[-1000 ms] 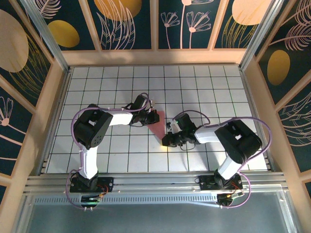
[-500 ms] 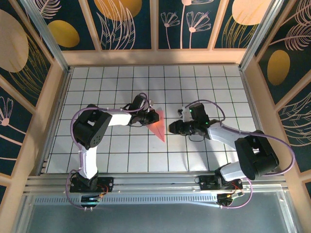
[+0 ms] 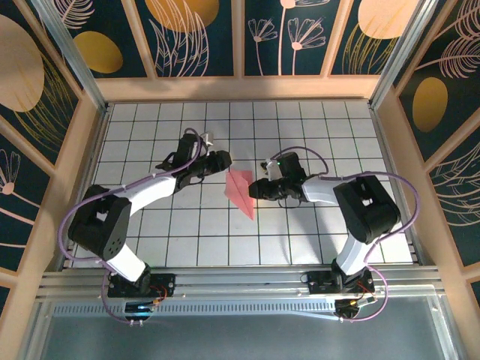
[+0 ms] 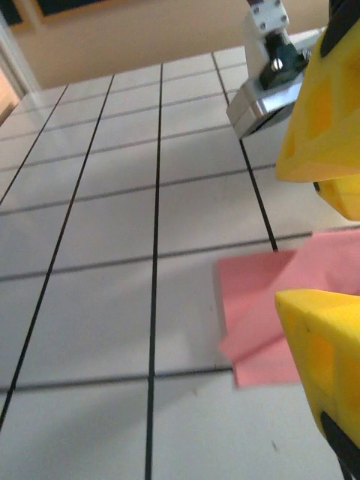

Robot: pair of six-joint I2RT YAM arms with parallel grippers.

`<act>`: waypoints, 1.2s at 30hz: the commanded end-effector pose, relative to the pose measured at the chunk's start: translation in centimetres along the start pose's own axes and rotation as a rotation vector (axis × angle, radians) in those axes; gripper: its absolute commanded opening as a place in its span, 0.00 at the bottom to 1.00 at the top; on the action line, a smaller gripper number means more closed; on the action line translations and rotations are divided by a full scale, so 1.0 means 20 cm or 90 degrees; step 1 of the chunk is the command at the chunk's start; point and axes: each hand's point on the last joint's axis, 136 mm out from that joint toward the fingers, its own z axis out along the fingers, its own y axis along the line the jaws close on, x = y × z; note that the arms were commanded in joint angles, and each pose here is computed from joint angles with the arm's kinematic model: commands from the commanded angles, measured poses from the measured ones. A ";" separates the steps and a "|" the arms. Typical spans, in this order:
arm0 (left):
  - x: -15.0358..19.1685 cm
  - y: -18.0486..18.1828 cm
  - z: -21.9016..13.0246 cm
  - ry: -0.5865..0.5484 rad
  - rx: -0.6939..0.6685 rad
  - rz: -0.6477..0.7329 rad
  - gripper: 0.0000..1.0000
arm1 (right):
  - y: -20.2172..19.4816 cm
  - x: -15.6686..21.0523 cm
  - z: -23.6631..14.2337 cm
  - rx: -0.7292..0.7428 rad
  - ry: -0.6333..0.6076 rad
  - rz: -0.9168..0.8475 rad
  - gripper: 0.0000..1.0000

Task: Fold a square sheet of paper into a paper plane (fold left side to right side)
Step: Fourth fold the wing at the center of the table, then turn over the paper at the center of the table.

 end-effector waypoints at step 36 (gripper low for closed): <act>-0.10 -0.74 -0.65 -0.099 0.468 0.116 0.65 | 0.84 -0.32 -0.69 -0.376 -0.214 -0.270 0.00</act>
